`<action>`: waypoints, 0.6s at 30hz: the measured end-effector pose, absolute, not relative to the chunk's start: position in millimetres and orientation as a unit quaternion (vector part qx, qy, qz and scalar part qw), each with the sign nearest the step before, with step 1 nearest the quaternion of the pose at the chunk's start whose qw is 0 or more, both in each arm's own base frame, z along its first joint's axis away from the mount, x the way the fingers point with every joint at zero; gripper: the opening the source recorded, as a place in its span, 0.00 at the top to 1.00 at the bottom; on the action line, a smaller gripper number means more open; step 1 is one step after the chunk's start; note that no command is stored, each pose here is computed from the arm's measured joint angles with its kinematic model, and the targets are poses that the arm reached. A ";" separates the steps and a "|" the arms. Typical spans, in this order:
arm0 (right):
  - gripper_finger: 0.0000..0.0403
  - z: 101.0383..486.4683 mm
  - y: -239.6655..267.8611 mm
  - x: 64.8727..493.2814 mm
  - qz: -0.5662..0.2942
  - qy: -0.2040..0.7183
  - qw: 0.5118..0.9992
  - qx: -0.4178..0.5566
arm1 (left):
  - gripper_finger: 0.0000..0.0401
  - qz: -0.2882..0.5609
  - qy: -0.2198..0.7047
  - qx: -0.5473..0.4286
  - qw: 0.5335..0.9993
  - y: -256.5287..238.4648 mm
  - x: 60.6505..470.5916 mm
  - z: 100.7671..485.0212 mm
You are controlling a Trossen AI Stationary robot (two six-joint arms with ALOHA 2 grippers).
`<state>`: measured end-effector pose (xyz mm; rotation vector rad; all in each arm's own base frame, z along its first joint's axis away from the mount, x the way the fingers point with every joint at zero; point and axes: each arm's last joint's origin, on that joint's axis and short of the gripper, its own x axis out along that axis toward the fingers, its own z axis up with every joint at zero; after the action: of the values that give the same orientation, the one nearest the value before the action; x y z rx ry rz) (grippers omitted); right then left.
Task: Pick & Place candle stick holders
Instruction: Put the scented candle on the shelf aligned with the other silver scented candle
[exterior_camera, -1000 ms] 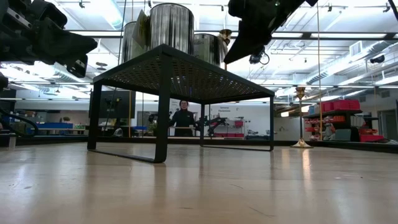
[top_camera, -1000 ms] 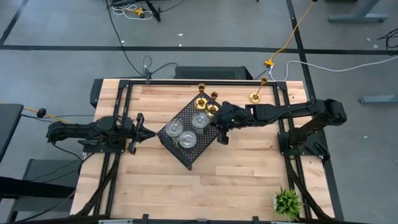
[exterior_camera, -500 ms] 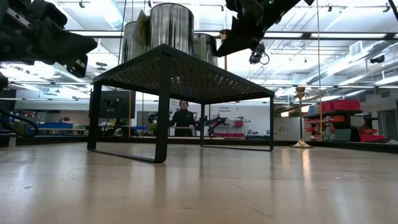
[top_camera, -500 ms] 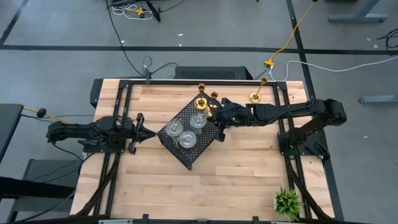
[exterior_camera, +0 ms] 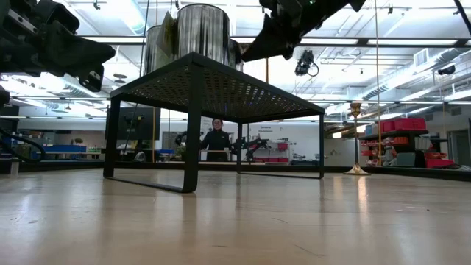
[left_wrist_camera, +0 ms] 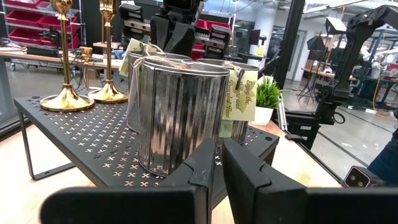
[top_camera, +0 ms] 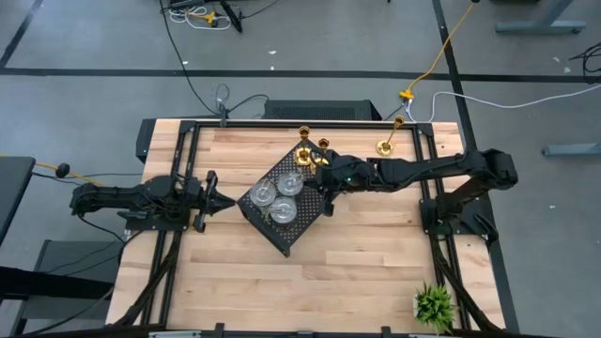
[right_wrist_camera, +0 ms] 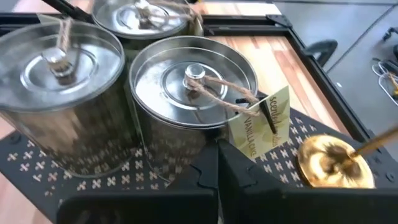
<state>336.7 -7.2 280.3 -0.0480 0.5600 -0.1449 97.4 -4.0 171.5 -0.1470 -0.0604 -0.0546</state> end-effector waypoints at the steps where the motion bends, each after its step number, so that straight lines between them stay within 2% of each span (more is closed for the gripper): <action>1: 1.00 280.4 -7.0 337.5 -0.067 0.273 0.959 -0.023 | 0.90 -0.027 -0.030 -0.073 0.996 -4.0 97.4 171.5; 12: 1.00 281.0 -6.7 338.0 -0.058 0.269 0.961 -0.018 | 0.90 -0.027 -0.030 -0.073 0.996 -4.0 97.4 171.5; 18: 1.00 276.8 -6.4 334.3 -0.055 0.298 0.953 -0.018 | 0.90 -0.027 -0.030 -0.073 0.996 -4.0 97.4 171.6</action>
<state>334.3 -6.4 276.8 -0.0372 0.6047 -0.1114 97.4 -4.0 171.6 -0.1470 -0.0605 -0.0547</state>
